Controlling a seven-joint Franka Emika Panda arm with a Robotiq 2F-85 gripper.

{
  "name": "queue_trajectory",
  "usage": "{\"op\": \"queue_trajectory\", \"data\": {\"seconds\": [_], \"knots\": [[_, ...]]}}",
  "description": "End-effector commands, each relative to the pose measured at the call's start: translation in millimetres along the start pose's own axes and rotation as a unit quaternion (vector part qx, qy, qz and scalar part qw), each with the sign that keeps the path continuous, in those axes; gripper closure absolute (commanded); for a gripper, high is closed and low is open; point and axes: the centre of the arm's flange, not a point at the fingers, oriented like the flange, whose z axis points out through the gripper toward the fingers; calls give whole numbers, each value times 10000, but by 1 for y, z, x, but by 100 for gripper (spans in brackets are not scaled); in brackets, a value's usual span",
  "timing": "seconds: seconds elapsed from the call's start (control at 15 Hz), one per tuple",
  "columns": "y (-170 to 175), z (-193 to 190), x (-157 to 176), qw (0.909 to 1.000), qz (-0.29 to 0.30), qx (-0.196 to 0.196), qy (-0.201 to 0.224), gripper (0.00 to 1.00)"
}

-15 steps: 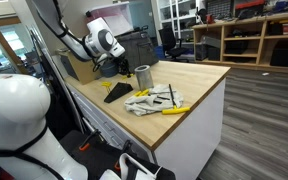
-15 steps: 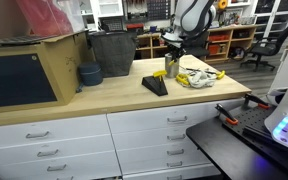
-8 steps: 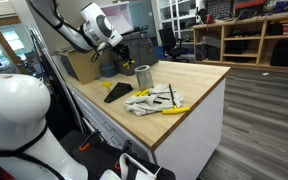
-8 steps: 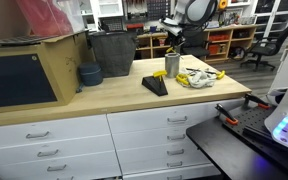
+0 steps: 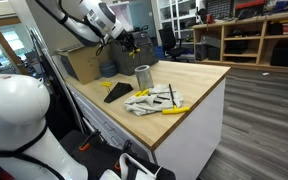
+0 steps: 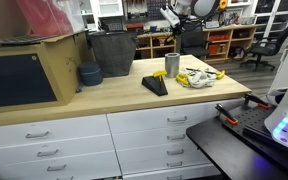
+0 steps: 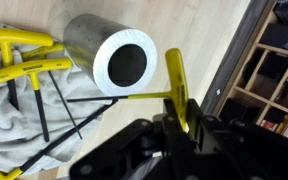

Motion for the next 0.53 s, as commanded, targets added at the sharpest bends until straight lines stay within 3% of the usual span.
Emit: {"op": "queue_trajectory", "data": {"seconds": [0.0,0.27,0.47], "knots": [[-9,8,-8,9996,166,99,224,96],[-16,23,-12,9995,126,52,274,96],[-18,39,-16,9991,-362,-213,-10,96]]}}
